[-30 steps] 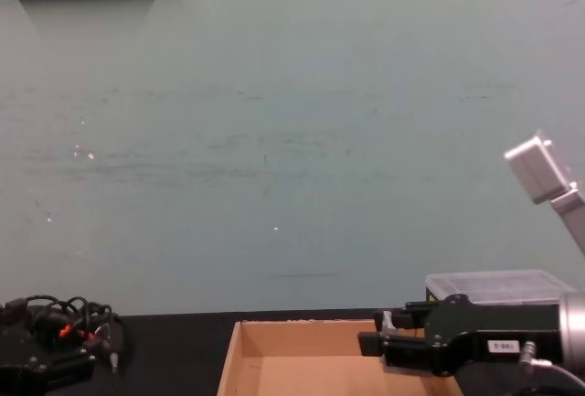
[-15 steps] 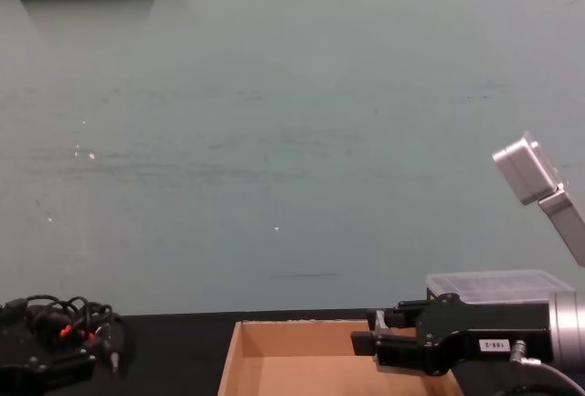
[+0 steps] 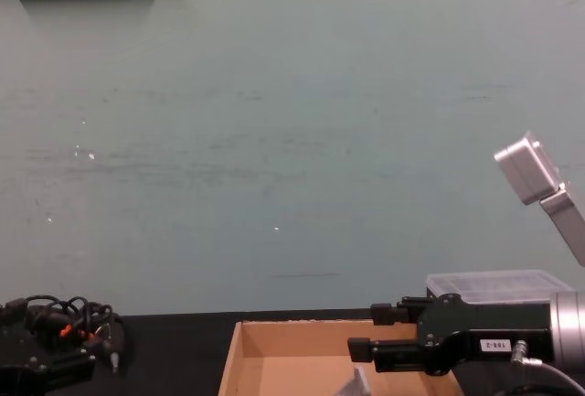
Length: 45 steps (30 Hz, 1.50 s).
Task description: Use one hand to pick up the angle iron from the table and place it into the box.
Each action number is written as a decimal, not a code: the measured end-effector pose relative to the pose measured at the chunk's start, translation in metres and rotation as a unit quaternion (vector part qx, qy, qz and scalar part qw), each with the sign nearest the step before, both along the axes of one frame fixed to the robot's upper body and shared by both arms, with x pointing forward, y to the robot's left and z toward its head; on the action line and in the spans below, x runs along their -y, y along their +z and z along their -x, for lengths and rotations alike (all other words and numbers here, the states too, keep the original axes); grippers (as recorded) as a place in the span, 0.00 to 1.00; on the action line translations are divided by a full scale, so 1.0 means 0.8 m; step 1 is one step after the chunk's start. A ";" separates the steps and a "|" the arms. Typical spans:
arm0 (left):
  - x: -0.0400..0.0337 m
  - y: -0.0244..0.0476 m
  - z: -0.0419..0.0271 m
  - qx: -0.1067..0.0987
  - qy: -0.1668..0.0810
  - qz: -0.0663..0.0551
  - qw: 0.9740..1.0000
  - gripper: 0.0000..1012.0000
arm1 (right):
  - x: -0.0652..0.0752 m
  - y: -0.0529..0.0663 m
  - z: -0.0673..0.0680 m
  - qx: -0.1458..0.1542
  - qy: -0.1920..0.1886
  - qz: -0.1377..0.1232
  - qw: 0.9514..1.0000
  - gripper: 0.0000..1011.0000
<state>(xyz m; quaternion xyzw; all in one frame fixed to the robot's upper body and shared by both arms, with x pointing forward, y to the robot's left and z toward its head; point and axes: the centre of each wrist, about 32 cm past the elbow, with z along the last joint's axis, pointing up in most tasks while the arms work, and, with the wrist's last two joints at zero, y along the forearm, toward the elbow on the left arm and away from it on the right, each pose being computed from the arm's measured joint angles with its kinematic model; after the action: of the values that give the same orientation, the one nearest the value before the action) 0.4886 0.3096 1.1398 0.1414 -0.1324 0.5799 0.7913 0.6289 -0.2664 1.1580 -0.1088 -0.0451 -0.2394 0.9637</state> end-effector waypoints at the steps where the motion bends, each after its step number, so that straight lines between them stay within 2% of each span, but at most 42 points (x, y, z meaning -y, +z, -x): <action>1: 0.0000 0.0000 0.0000 0.000 0.000 0.000 1.000 0.99 | 0.000 0.000 0.000 0.000 0.000 0.000 1.000 0.74; 3: 0.0000 0.0000 0.0000 0.000 0.000 0.000 1.000 0.99 | 0.000 0.000 0.000 0.000 0.000 0.000 1.000 0.81; 8: 0.0000 0.0000 0.0000 0.000 0.000 0.000 1.000 0.99 | 0.000 0.000 0.000 0.000 -0.001 0.000 1.000 0.92; 9: 0.0000 0.0000 0.0000 0.000 0.000 0.000 1.000 0.99 | 0.000 0.000 0.000 0.000 -0.001 0.000 1.000 0.97; 18: 0.0000 0.0000 0.0000 0.000 0.000 0.000 1.000 0.99 | 0.000 0.001 0.001 0.001 -0.001 0.000 1.000 0.99; 23: 0.0000 0.0000 0.0000 0.000 0.000 0.000 1.000 0.99 | 0.004 0.005 0.011 0.008 -0.004 -0.002 1.000 0.99; 35: 0.0000 0.0000 0.0000 0.000 0.000 0.000 1.000 0.99 | 0.022 0.019 0.066 0.007 -0.003 -0.023 1.000 0.99; 45: 0.0000 0.0000 0.0000 0.000 0.000 0.000 1.000 0.99 | 0.036 0.025 0.110 -0.001 0.013 -0.019 1.000 0.99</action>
<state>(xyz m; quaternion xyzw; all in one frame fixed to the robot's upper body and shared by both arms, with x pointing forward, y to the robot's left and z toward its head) 0.4886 0.3097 1.1398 0.1415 -0.1324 0.5799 0.7913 0.5409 -0.2949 1.1781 -0.0901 -0.0413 -0.2276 0.9687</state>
